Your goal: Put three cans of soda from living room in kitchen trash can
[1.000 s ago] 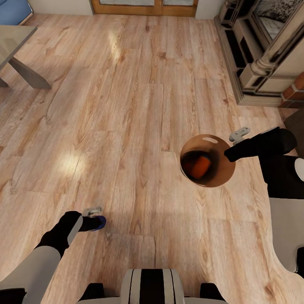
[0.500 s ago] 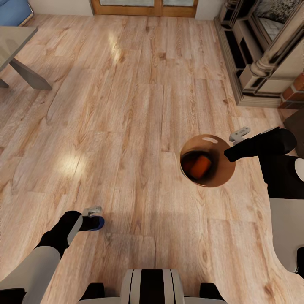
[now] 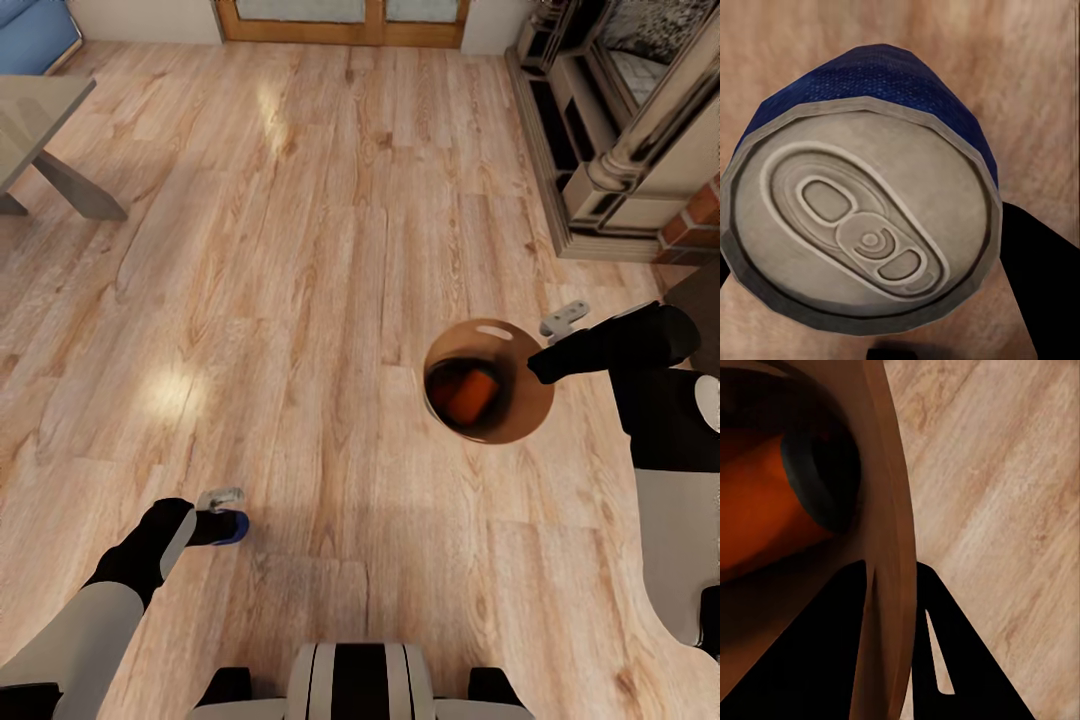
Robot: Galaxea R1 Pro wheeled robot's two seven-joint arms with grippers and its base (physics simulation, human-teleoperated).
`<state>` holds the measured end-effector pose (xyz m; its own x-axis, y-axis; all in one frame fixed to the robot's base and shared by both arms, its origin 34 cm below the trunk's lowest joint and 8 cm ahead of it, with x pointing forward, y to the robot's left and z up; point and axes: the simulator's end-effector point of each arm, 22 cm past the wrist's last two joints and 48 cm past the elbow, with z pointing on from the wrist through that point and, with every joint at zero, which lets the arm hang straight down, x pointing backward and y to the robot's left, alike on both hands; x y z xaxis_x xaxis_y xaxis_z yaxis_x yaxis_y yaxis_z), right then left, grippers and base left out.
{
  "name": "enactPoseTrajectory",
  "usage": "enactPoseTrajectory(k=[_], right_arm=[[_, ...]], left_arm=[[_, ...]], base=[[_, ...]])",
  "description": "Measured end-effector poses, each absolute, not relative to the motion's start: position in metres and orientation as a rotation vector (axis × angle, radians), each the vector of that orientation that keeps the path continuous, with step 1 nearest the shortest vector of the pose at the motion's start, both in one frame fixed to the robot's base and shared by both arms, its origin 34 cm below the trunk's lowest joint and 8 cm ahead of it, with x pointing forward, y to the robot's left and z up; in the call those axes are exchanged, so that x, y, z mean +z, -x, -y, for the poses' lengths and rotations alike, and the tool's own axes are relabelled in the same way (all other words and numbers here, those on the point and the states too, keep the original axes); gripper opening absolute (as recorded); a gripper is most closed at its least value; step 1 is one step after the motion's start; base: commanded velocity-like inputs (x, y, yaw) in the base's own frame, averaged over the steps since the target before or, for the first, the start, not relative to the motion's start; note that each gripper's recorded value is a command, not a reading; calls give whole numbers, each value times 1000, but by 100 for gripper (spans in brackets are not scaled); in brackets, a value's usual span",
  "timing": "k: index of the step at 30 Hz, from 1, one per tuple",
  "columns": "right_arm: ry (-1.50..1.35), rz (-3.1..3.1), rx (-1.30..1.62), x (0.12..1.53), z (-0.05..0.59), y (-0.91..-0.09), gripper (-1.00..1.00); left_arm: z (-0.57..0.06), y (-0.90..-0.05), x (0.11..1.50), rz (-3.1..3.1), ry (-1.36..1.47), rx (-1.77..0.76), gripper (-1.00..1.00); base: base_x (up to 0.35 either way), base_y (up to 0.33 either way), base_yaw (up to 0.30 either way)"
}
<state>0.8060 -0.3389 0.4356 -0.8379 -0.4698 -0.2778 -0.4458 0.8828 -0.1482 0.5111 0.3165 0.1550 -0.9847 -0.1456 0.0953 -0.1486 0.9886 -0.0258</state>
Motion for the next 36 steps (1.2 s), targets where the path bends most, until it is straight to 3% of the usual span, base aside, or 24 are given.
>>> enactPoseTrajectory(k=[30,32,36], right_arm=[[708,-2740,-53,446,328,-822,-100],[690,-2733,-53,452,328,-829,-100],[688,-2734,-44,451,326,-828,-100]], left_arm=[[-310,-460,149,2935,-238,37,-100],[-311,-389,147,2851,-224,21,-100],[-310,-399,147,2866,-229,27,-100]], base=[[0,0,0],[0,0,0],[0,0,0]])
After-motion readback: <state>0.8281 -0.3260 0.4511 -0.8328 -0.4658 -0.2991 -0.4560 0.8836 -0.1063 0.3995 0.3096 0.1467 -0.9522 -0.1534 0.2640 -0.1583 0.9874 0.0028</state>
